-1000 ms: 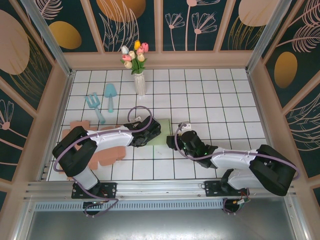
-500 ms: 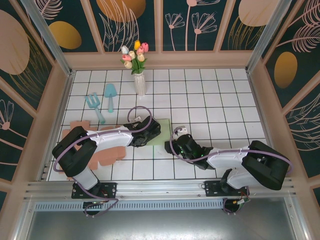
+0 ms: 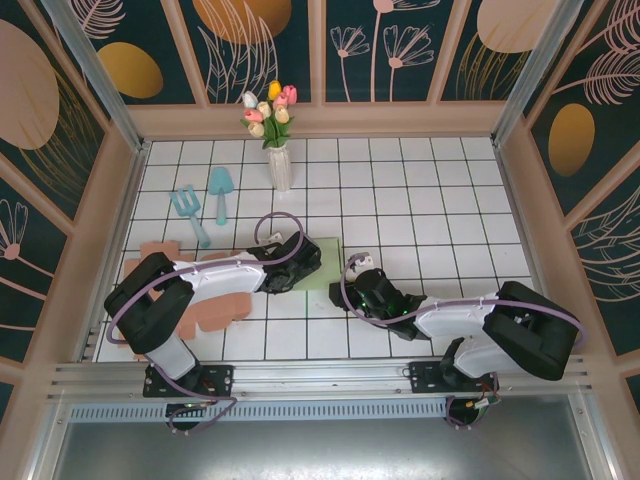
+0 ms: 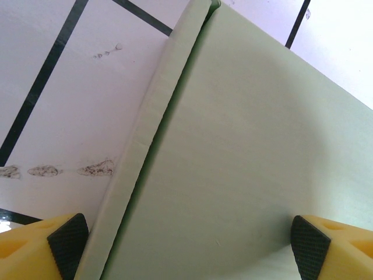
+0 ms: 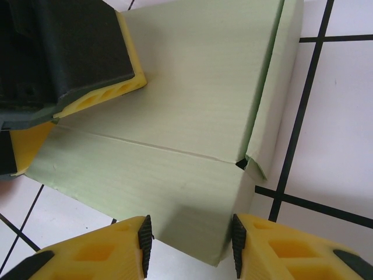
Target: Fold the paper box
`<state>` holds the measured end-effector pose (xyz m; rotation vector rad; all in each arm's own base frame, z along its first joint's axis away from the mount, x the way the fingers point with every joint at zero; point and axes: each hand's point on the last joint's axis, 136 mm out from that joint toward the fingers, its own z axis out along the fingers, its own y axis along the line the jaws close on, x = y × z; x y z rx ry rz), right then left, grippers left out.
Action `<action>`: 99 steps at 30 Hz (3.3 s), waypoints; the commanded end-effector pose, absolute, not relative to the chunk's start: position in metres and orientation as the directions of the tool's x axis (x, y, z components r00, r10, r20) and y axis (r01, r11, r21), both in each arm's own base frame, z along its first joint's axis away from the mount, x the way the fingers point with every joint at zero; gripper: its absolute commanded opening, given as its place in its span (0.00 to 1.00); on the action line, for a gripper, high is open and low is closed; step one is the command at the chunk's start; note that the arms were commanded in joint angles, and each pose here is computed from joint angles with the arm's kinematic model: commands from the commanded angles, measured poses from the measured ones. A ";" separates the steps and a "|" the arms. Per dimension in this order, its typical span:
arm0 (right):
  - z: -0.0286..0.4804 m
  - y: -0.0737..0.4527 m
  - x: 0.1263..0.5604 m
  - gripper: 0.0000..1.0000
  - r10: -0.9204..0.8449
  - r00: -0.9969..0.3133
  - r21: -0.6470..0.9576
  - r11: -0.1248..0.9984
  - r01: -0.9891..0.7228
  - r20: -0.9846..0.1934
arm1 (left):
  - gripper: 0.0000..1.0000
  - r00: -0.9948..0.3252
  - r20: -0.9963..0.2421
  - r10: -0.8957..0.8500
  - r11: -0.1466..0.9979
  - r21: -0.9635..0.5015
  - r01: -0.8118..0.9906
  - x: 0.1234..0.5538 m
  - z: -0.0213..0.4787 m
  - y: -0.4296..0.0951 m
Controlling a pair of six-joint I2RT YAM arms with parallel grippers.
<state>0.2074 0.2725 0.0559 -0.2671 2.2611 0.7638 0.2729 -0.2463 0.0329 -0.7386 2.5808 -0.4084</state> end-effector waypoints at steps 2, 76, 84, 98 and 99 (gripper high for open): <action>0.060 0.274 0.208 0.41 0.046 -0.703 0.453 0.794 -0.405 -0.710 | 0.91 -0.772 -0.321 -0.549 0.833 -0.291 -0.472 0.262 0.013 -0.223; 0.032 0.263 0.270 0.35 0.057 -0.581 0.306 0.889 -0.340 -0.812 | 0.88 -0.809 -0.313 -0.497 0.864 -0.259 -0.431 0.257 0.005 -0.221; 0.025 0.261 0.273 0.35 0.057 -0.588 0.308 0.890 -0.337 -0.807 | 0.88 -0.797 -0.347 -0.495 0.867 -0.252 -0.429 0.260 0.019 -0.215; 0.020 0.266 0.275 0.34 0.052 -0.625 0.341 0.872 -0.352 -0.779 | 0.94 -0.730 -0.541 -0.417 0.902 -0.347 -0.258 0.314 0.101 -0.198; 0.020 0.266 0.274 0.34 0.056 -0.630 0.346 0.872 -0.347 -0.774 | 0.95 -0.721 -0.572 -0.391 0.911 -0.351 -0.216 0.322 0.107 -0.200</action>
